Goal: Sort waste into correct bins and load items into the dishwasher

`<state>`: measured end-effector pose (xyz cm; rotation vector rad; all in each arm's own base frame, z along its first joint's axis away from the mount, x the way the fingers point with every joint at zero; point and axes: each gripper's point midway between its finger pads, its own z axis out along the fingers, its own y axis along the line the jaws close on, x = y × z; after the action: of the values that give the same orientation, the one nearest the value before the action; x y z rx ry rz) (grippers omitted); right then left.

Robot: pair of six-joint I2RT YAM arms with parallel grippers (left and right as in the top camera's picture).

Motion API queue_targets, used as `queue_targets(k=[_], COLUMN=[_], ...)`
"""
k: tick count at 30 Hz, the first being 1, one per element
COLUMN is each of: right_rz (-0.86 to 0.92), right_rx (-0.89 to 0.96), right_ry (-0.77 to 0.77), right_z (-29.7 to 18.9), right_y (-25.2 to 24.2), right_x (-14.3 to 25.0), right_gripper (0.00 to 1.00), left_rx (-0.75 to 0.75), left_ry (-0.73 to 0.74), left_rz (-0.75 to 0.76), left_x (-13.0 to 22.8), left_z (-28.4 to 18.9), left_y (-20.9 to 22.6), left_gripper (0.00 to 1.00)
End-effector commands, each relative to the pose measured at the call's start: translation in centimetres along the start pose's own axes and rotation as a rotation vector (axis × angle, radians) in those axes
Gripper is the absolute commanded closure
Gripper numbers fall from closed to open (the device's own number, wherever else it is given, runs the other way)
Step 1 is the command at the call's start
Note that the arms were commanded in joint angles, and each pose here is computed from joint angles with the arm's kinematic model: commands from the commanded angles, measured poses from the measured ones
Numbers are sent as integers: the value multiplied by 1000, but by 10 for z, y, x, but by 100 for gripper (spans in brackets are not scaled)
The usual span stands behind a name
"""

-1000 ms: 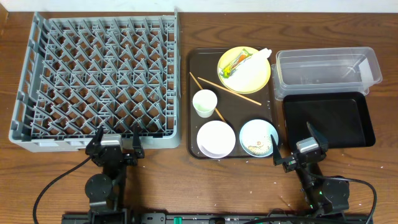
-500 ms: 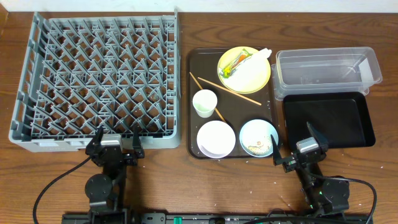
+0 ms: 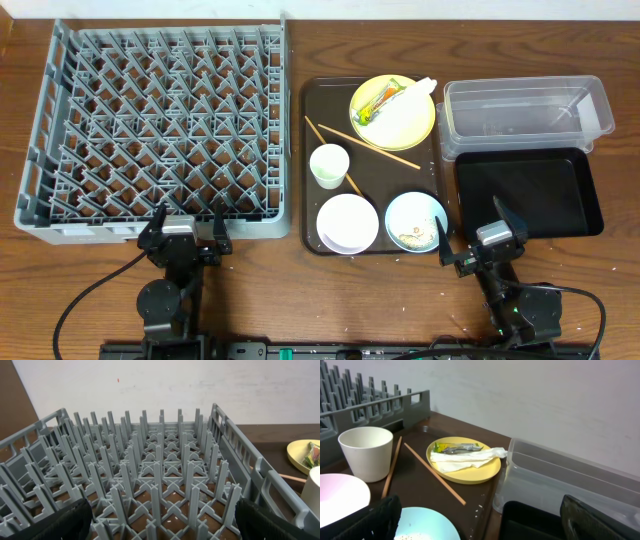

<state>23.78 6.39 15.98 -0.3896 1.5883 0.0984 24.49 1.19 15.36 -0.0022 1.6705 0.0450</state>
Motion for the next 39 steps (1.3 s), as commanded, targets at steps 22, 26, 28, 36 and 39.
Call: queue_targets(k=[22, 26, 28, 36, 39], right_rz=[3, 5, 5, 5, 5], right_rx=[36, 33, 33, 34, 35], right_ry=[-10, 6, 6, 5, 6], right_z=[-1, 0, 0, 0, 0], right_y=[-7, -6, -6, -6, -7], right_x=[-2, 2, 2, 2, 2], right_gripper=[1, 1, 1, 1, 1], left_rx=[13, 13, 13, 13, 13], left_ry=[44, 44, 44, 44, 44], left_rz=[-14, -14, -14, -14, -14], left_x=[14, 14, 14, 14, 14], left_z=[1, 1, 1, 1, 1], left_y=[-3, -3, -3, -3, -3], left_gripper=[7, 7, 8, 8, 8])
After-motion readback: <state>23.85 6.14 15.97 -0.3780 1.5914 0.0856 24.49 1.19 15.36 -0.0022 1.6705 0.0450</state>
